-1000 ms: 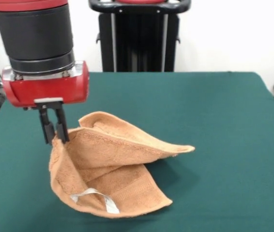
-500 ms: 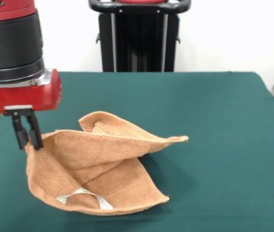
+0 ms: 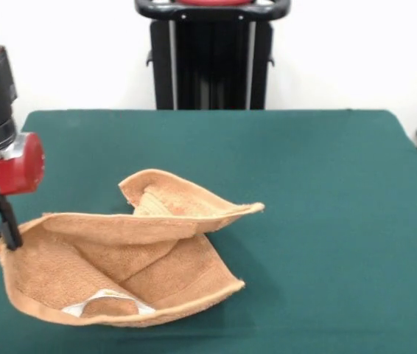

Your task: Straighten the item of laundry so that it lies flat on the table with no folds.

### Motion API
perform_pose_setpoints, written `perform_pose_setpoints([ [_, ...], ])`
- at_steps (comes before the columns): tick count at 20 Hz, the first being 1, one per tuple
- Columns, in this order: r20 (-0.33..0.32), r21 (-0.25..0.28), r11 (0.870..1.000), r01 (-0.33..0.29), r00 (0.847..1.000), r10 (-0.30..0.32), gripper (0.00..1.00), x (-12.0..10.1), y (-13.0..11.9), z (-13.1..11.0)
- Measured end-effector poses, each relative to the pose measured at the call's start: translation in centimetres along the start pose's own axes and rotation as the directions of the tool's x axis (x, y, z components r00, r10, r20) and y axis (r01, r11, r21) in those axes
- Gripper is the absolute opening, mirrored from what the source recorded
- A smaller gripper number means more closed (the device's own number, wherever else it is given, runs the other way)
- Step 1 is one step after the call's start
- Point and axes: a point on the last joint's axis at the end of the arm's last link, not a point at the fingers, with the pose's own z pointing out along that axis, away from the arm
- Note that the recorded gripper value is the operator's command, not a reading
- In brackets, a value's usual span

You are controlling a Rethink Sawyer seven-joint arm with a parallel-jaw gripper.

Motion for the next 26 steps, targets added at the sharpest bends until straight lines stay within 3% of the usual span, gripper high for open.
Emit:
perform_pose_setpoints([
  [11, -0.027, -0.025, 0.999, 0.040, 0.999, -0.040, 0.00, 2.6, -3.6, 2.8],
  [26, -0.032, -0.025, 0.998, 0.062, 0.998, -0.063, 0.00, 2.3, -2.3, 3.3],
])
